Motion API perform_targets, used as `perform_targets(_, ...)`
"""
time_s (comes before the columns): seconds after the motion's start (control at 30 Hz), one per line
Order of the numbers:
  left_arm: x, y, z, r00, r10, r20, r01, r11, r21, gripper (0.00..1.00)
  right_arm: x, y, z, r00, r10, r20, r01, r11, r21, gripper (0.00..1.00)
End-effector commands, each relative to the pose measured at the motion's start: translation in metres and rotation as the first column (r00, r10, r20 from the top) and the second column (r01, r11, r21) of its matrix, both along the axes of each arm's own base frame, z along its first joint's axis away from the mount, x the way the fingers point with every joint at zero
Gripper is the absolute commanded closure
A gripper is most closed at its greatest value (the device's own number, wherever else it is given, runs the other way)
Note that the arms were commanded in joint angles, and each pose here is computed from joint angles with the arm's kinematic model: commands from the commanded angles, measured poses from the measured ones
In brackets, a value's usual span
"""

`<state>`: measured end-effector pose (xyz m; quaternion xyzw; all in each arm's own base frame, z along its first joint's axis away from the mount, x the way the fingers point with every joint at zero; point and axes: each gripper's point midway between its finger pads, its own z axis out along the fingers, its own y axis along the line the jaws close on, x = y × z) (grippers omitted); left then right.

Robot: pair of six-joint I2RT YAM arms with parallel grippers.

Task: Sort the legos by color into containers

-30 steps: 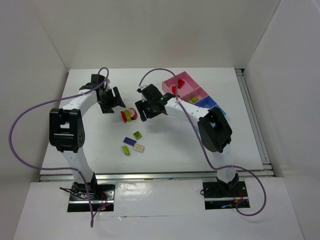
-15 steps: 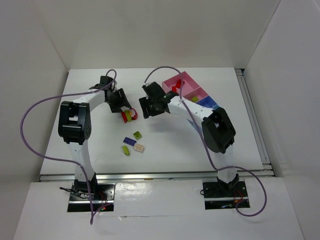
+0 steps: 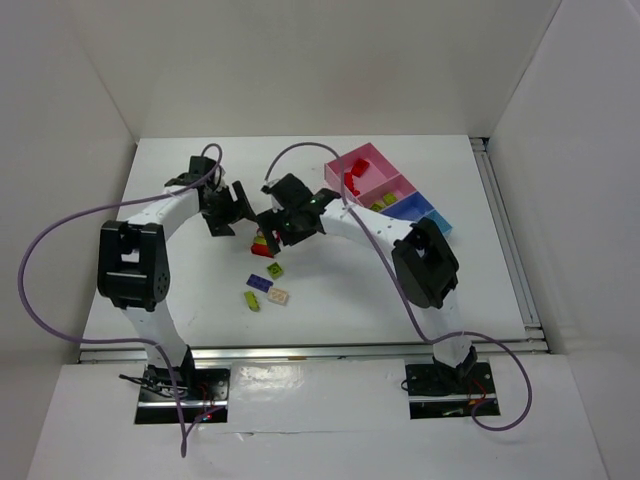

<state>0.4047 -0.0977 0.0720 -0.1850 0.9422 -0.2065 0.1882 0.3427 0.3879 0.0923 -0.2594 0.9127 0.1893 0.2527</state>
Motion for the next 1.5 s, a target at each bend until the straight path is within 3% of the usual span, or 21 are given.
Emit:
perform_targets(0.0,-0.001,0.020,0.021,0.999,0.037,0.002,-0.037,0.999,0.037,0.12,-0.031,0.007,-0.015,0.995,0.093,-0.019,-0.094,0.994,-0.062,0.15)
perform_targets(0.37,-0.042,0.057,0.038,0.990,0.144,0.004,-0.144,0.988,0.063,0.12,-0.050,0.024,-0.051,0.989,0.137,-0.053,-0.141,0.988,-0.070,0.23)
perform_targets(0.6,-0.043,0.054,0.039,0.991,0.135,0.002,-0.135,0.990,0.046,0.13,-0.050,0.031,-0.067,0.991,0.129,-0.047,-0.133,0.986,-0.099,0.31)
perform_targets(0.77,-0.043,0.054,0.036,0.992,0.127,-0.005,-0.127,0.991,0.050,0.13,-0.044,0.034,-0.059,0.996,0.092,-0.015,-0.093,0.993,-0.070,0.55)
perform_targets(0.93,-0.043,0.054,0.029,0.993,0.118,-0.021,-0.117,0.992,0.056,0.15,-0.031,0.022,-0.032,0.998,0.033,0.062,-0.029,0.998,-0.057,0.61)
perform_targets(1.17,-0.041,0.053,0.032,0.993,0.114,-0.013,-0.113,0.992,0.047,0.13,0.010,-0.082,0.022,0.960,-0.235,0.153,0.249,0.966,-0.072,0.61)
perform_targets(1.3,-0.039,0.045,0.033,0.997,0.082,-0.008,-0.082,0.996,0.043,0.13,0.052,-0.155,0.068,0.886,-0.415,0.206,0.422,0.906,0.012,0.61)
perform_targets(1.47,-0.046,0.032,0.037,0.999,0.049,-0.020,-0.048,0.997,0.053,0.13,0.084,-0.217,0.071,0.806,-0.547,0.225,0.566,0.824,-0.024,0.61)
